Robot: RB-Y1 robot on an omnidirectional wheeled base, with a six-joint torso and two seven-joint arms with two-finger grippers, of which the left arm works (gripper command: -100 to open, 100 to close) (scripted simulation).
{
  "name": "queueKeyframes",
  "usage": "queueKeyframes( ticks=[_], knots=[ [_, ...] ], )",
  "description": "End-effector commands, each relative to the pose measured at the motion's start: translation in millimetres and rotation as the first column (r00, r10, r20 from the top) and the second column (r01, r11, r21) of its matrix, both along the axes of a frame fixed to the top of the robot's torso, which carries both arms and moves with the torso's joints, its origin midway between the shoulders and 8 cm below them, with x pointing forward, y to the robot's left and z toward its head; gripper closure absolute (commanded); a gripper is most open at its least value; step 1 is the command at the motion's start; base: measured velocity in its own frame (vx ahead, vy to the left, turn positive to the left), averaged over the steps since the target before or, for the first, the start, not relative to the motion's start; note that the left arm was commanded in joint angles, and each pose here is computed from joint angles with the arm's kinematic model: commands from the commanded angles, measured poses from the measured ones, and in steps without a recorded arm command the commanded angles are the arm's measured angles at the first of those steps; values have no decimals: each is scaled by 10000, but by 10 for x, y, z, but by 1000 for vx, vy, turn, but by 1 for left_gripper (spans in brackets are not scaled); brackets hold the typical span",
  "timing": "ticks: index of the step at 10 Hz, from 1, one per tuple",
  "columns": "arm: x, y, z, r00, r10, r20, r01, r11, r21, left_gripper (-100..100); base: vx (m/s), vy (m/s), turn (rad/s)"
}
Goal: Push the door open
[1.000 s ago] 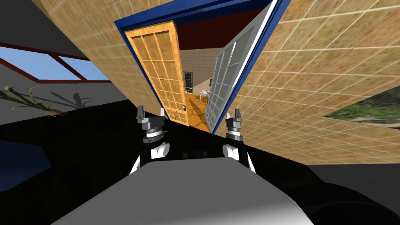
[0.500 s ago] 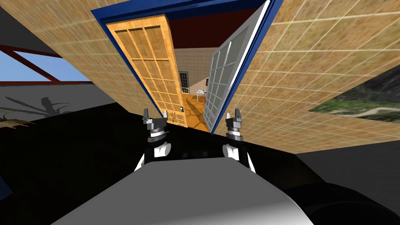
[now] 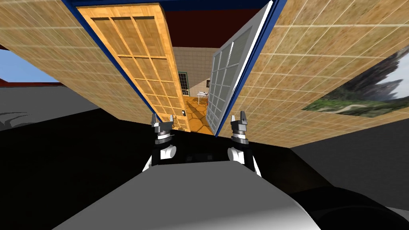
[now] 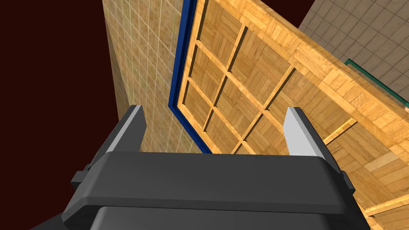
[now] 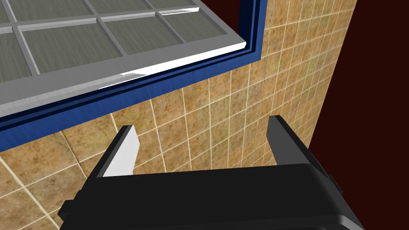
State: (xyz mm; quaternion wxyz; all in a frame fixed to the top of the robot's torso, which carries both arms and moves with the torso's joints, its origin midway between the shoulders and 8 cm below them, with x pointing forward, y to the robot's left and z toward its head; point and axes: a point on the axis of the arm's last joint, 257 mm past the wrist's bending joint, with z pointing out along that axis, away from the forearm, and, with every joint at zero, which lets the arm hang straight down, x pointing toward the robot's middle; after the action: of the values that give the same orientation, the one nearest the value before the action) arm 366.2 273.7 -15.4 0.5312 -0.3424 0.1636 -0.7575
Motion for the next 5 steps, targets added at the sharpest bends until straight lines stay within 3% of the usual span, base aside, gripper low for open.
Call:
queueKeyframes(
  ticks=[1,5],
  knots=[
    [51,53,-147,9996,-204,-170,197,9990,-391,-100,78,113,-198],
    [195,163,-495,9962,-670,-561,584,9880,-1430,-100,61,122,-203]
  ],
)
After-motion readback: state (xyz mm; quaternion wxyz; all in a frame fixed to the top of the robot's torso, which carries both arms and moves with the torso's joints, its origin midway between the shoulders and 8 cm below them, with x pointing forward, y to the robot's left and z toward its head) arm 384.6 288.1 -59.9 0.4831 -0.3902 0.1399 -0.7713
